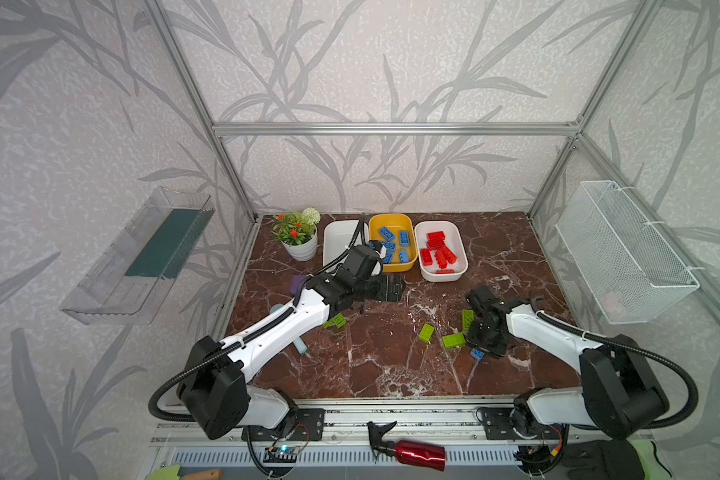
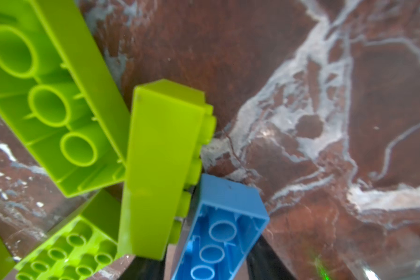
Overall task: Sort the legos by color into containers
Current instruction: 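Grasp the blue brick with the right gripper and lift it, then carry the blue brick with the right gripper into the yellow bin and release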
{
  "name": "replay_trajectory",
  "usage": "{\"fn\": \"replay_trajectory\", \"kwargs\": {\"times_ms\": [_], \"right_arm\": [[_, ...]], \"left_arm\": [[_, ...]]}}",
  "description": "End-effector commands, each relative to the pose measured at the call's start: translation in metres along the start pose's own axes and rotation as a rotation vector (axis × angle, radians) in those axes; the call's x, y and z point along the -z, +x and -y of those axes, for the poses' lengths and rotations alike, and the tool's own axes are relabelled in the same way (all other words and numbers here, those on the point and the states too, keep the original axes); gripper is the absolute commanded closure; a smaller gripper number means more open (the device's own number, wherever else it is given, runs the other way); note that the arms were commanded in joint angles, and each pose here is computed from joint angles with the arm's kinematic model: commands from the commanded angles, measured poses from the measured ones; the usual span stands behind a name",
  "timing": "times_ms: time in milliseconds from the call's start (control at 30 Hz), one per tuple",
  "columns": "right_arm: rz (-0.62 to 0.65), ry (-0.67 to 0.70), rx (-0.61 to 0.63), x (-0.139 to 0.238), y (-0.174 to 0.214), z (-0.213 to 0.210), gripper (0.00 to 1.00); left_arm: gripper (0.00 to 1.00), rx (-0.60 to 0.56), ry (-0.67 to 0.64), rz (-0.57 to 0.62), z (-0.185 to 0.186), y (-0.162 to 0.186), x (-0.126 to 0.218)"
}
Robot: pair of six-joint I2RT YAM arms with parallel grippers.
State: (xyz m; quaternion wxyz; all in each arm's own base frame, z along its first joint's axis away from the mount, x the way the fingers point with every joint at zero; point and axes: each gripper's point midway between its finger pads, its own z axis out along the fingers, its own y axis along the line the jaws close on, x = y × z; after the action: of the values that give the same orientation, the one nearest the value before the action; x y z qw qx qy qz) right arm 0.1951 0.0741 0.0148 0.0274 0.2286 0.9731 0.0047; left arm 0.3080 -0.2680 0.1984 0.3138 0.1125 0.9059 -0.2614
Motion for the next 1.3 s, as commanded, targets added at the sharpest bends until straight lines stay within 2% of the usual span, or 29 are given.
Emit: {"fn": "replay_trajectory", "kwargs": {"times_ms": [0,167,333,500,700,1100,1267], "right_arm": [[-0.01,-0.001,0.008,-0.007,0.002,0.002,0.55],[0.013,0.019,0.013,0.007,0.001,0.009,0.67],[0.098,-0.039,0.032,0.056,-0.008,0.002,0.69],[0.212,-0.19,0.039,0.11,-0.028,-0.027,0.69],[0.266,-0.303,0.106,0.152,-0.061,-0.084,0.69],[0.282,-0.441,0.272,0.175,-0.117,-0.207,0.69],[0.237,-0.471,0.312,0.156,-0.132,-0.252,0.69]], "left_arm": [[0.01,-0.043,0.006,0.026,0.007,-0.012,0.01],[0.01,-0.063,0.008,0.028,0.009,-0.015,0.009],[0.01,-0.055,0.007,0.027,0.009,-0.015,0.008],[0.01,-0.049,-0.025,0.037,0.001,-0.013,0.009],[0.01,-0.032,-0.106,0.064,-0.016,-0.017,0.01],[0.01,0.059,-0.206,0.1,-0.06,-0.018,0.028],[0.01,0.117,-0.246,0.113,-0.082,-0.016,0.039]]}}
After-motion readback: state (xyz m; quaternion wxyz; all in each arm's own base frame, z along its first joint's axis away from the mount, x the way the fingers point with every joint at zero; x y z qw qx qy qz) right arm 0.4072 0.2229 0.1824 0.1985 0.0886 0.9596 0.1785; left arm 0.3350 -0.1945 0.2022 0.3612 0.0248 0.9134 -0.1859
